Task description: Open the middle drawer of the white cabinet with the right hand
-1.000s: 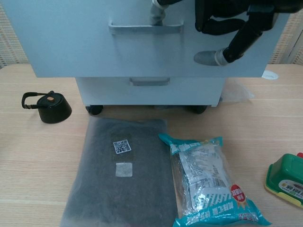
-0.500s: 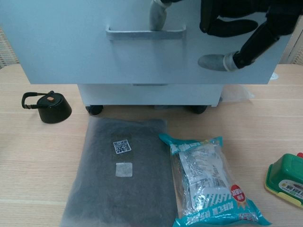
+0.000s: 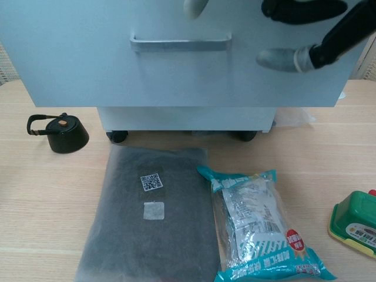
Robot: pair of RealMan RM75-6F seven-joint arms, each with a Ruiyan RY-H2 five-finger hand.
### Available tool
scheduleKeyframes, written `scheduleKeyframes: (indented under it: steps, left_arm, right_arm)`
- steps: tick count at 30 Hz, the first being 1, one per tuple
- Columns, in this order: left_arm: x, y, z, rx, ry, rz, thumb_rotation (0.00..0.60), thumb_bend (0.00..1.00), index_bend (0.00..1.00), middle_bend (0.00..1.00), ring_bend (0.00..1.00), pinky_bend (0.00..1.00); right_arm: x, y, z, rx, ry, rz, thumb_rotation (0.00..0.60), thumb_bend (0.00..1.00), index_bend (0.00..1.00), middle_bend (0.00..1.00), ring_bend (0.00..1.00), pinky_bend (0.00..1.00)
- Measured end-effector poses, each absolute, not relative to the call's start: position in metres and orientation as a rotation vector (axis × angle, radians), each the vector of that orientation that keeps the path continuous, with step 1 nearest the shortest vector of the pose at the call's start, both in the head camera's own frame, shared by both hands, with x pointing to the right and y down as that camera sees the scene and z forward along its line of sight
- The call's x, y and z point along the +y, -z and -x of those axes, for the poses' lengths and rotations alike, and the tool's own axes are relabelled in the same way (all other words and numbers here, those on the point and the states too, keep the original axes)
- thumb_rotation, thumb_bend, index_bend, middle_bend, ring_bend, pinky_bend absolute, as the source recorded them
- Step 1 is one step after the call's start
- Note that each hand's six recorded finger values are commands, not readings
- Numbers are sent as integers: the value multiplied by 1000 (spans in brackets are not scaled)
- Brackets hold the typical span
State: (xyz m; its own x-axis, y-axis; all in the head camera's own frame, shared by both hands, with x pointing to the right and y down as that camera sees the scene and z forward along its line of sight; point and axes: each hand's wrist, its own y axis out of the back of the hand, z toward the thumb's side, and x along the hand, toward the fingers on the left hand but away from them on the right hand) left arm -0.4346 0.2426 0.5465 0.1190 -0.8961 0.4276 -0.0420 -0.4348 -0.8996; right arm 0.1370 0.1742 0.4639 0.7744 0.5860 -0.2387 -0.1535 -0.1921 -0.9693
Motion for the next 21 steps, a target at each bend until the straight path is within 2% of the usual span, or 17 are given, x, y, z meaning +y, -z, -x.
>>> scheduleKeyframes:
  steps: [9,16,21]
  left_arm:
    - [242,-545,436,935,1416,1630,600,324,89,2,29,112]
    - [241,-546,439,939,1423,1629,600,325,88,2,29,112]
    - [240,-547,439,941,1424,1630,600,325,88,2,29,112]
  right_arm:
    - [164,-439,-176,-509,-730,1594,600,315,234,769,807,775]
    - [165,-415,-245,-670,-905,1564,600,315,234,725,765,775]
    - [176,-406,-301,-765,-1073,1512,600,315,234,667,690,747]
